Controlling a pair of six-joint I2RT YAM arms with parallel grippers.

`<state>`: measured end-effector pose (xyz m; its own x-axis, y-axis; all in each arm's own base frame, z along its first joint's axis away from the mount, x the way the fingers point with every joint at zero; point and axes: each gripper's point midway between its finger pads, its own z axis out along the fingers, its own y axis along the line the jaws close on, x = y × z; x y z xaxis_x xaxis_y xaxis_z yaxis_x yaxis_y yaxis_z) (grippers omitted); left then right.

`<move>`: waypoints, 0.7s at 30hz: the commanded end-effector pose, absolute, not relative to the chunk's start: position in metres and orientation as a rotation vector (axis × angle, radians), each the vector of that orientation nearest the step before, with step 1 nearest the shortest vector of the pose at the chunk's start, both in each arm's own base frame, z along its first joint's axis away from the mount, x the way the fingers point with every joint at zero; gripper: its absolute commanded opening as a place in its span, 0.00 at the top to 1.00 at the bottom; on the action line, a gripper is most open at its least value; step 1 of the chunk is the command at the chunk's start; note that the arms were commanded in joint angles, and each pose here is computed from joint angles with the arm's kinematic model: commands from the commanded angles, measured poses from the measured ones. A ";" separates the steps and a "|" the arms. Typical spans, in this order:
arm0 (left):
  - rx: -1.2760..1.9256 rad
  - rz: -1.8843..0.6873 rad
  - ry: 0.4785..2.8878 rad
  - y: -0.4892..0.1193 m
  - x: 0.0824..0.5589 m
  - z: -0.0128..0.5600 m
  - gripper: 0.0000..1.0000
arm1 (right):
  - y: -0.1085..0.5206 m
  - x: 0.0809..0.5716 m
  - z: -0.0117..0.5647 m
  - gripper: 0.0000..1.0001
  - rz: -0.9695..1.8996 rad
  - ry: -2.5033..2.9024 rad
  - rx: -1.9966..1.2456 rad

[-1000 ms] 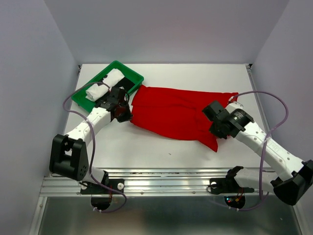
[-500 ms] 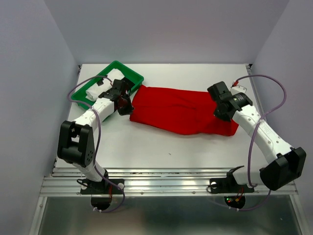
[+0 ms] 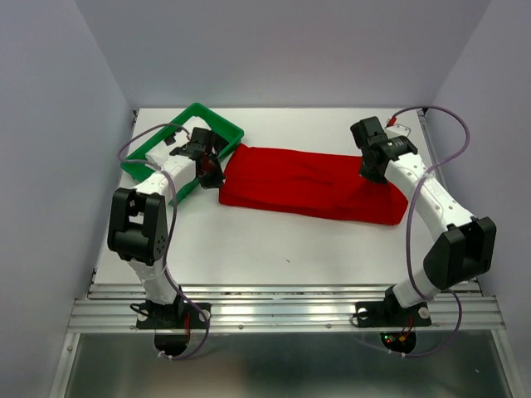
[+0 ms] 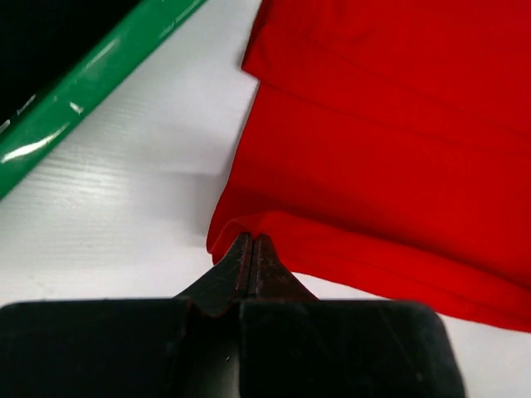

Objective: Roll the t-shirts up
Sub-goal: Fold the T-shirt at the center of the board.

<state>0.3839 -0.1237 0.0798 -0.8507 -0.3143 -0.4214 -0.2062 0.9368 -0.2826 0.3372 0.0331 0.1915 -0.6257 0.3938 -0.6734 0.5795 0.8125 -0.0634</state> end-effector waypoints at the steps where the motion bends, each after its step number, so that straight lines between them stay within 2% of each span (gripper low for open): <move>1: -0.331 -0.302 2.567 -0.120 0.409 0.095 1.00 | 0.028 0.367 0.206 0.99 -0.329 2.256 0.709; 9: -0.316 -0.301 2.574 -0.125 0.433 0.088 1.00 | 0.022 0.398 0.191 0.99 -0.352 2.278 0.702; 21: -0.329 -0.275 2.574 -0.123 0.441 0.087 1.00 | 0.012 0.428 0.176 0.99 -0.364 2.297 0.696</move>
<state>0.4288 -0.1281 0.0683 -0.8564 -0.2871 -0.4291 -0.1852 0.9466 -0.2637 0.4078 0.0133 0.1609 -0.6554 0.3782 -0.6538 0.5754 0.8107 -0.1079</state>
